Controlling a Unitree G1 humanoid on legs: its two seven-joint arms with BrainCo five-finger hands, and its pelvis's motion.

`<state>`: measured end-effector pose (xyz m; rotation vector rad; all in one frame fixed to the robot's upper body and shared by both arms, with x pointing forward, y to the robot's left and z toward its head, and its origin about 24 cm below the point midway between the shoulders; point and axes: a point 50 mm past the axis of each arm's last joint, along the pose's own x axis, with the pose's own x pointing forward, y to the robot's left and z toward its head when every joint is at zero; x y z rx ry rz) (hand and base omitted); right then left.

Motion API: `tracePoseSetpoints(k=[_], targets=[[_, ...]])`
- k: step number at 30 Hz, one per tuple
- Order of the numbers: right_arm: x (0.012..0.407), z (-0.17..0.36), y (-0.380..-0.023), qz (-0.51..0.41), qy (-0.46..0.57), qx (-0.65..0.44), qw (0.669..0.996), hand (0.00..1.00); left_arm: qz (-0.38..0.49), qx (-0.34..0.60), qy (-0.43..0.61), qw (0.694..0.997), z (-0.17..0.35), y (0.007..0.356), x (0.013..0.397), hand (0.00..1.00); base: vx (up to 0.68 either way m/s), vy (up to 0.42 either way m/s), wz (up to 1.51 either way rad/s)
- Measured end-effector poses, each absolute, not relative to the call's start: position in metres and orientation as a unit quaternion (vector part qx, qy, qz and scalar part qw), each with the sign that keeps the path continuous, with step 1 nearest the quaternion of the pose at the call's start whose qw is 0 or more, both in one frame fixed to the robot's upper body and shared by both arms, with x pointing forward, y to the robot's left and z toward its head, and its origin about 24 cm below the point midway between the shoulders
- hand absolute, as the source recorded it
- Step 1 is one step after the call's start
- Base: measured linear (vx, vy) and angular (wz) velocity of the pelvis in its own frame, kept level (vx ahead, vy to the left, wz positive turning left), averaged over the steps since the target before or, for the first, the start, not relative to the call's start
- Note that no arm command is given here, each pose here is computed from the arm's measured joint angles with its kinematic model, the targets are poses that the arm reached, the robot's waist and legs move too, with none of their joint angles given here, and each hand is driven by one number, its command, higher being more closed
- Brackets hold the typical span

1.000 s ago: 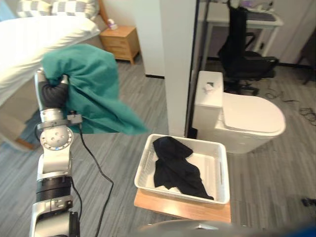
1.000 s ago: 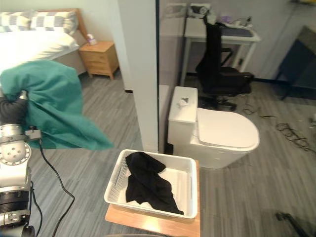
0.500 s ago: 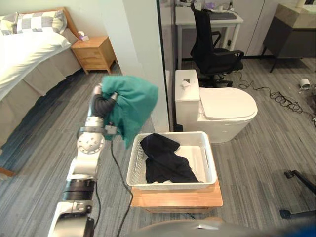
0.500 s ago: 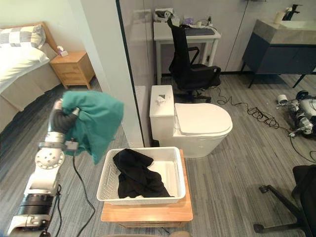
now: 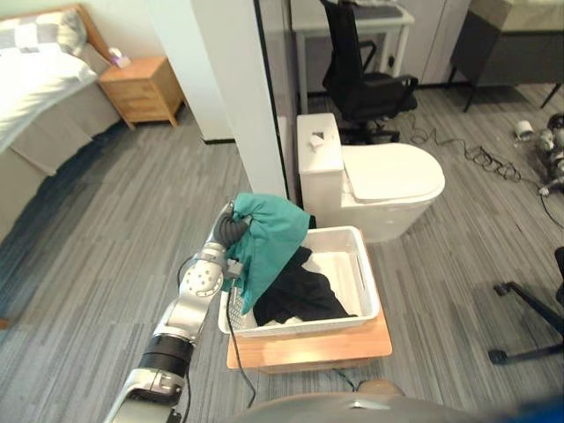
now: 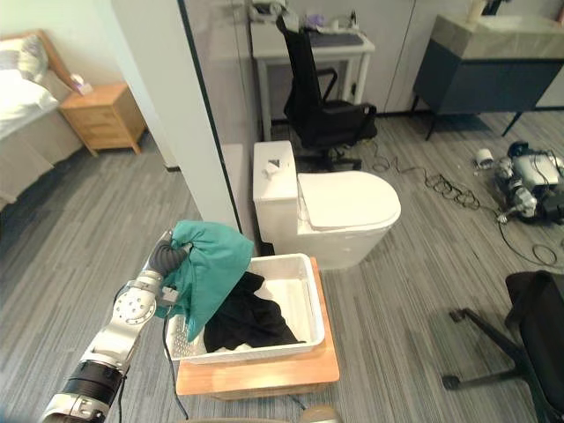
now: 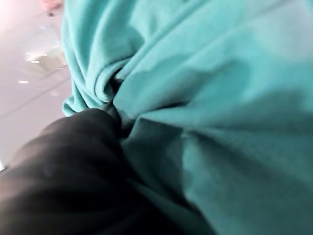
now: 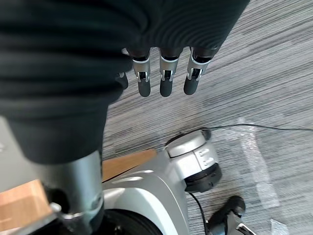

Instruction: Tidy the bed and pick cloth on bed and put in laundry

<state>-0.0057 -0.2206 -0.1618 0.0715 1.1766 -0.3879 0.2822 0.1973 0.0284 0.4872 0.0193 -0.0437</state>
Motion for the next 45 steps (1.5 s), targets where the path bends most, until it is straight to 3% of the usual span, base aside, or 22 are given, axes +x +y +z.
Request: tracePoseSetpoints(k=[6,17,29,30,45], targets=[[0.017,-0.161,-0.220,-0.180,0.523,0.047,0.832,0.00,-0.016,0.266,-0.003,0.964,0.045,0.203,0.307,1.00,0.02,-0.020,-0.15],[0.057,-0.153,-0.221,-0.168,0.464,0.056,0.868,0.00,-0.053,0.262,-0.048,0.962,0.069,0.172,0.330,1.00,-0.04,-0.023,-0.23],[0.102,-0.136,-0.218,-0.148,0.393,0.043,0.907,0.00,-0.068,0.237,-0.010,0.969,0.046,0.147,0.326,1.00,-0.04,-0.014,-0.10],[0.102,-0.135,-0.218,-0.147,0.392,0.042,0.907,0.00,-0.064,0.234,-0.010,0.970,0.045,0.146,0.325,0.00,-0.01,-0.013,-0.11],[0.103,-0.131,-0.217,-0.151,0.382,0.034,0.911,0.00,0.024,0.220,-0.054,0.974,0.066,0.158,0.335,0.00,0.00,-0.003,0.04]])
